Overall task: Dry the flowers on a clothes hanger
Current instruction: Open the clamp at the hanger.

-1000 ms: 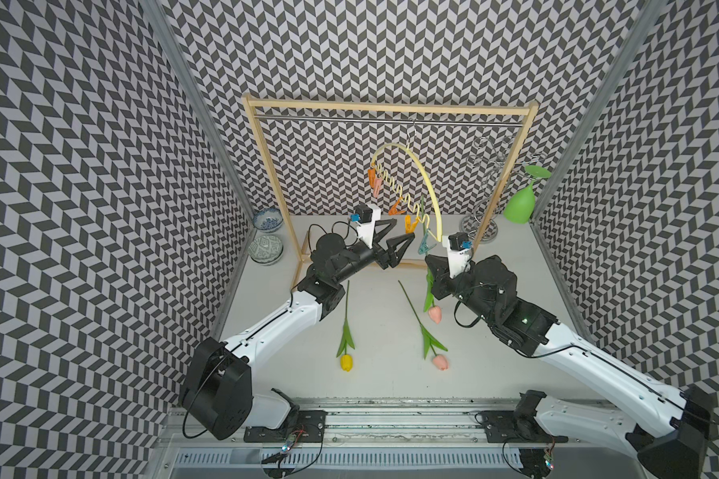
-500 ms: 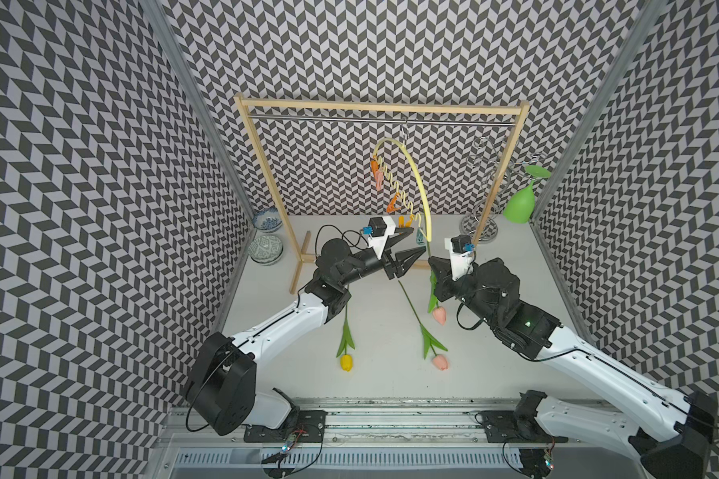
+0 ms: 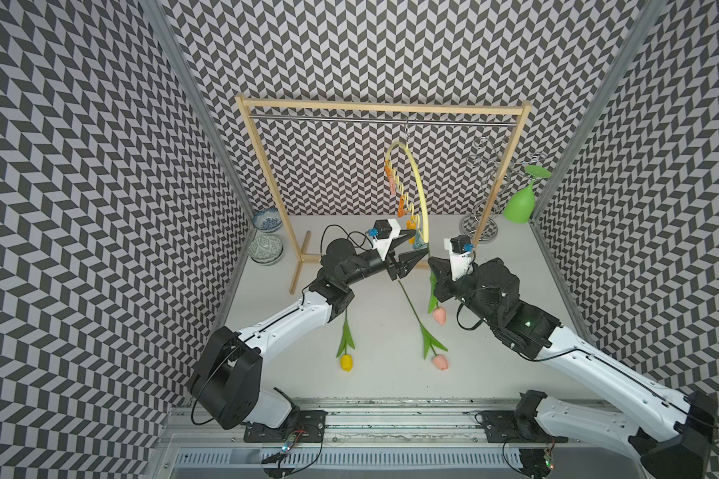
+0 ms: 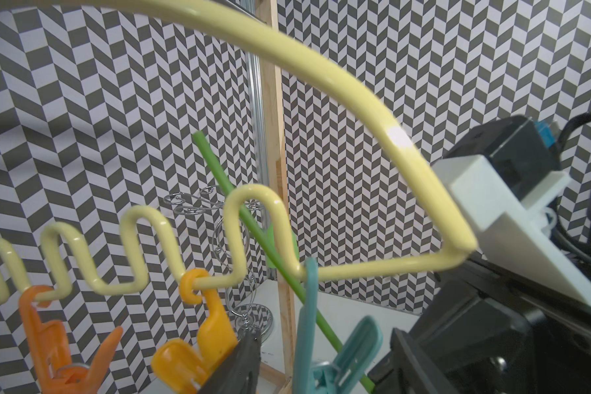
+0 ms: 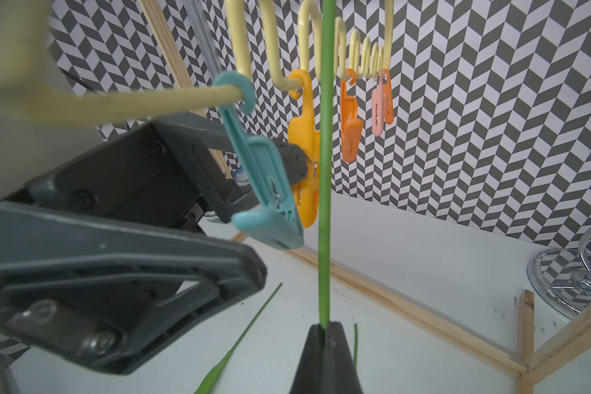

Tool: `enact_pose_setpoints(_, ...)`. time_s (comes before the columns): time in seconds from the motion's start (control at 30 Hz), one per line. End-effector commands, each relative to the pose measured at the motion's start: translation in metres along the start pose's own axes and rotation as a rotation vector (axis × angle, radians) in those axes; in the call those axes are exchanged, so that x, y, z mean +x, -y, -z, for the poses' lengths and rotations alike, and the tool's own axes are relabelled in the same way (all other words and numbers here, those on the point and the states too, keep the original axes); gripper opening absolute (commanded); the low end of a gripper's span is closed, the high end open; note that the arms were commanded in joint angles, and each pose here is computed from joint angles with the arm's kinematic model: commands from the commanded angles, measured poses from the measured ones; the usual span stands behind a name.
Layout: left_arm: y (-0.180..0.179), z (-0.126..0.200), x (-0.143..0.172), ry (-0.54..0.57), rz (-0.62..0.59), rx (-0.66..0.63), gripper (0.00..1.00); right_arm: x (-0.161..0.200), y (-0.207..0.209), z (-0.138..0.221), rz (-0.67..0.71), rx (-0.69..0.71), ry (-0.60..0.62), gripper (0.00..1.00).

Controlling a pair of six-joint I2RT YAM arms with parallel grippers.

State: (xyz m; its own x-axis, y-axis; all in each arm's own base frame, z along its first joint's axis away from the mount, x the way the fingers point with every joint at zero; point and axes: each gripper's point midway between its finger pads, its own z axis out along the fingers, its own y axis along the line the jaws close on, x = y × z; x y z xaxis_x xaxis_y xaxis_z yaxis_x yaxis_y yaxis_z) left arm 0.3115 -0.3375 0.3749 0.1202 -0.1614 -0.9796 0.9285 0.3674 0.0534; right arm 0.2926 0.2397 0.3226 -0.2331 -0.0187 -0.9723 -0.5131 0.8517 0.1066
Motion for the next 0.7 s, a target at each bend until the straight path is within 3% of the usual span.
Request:
enact_pose_setpoints(0.0,0.004,-0.007,-0.018,0.041,-0.026,0.027,0.6,-0.019,-0.005,0.002,-0.003,-0.021,0.047,0.0)
enact_pose_setpoints(0.33,0.007,-0.014,-0.017,0.001,-0.024,0.047,0.35,-0.017,-0.007,-0.001,-0.002,-0.025,0.038,0.0)
enact_pose_setpoints(0.67,0.001,-0.018,-0.019,-0.021,0.008,0.001,0.28,-0.013,-0.003,-0.002,-0.01,-0.006,0.028,0.0)
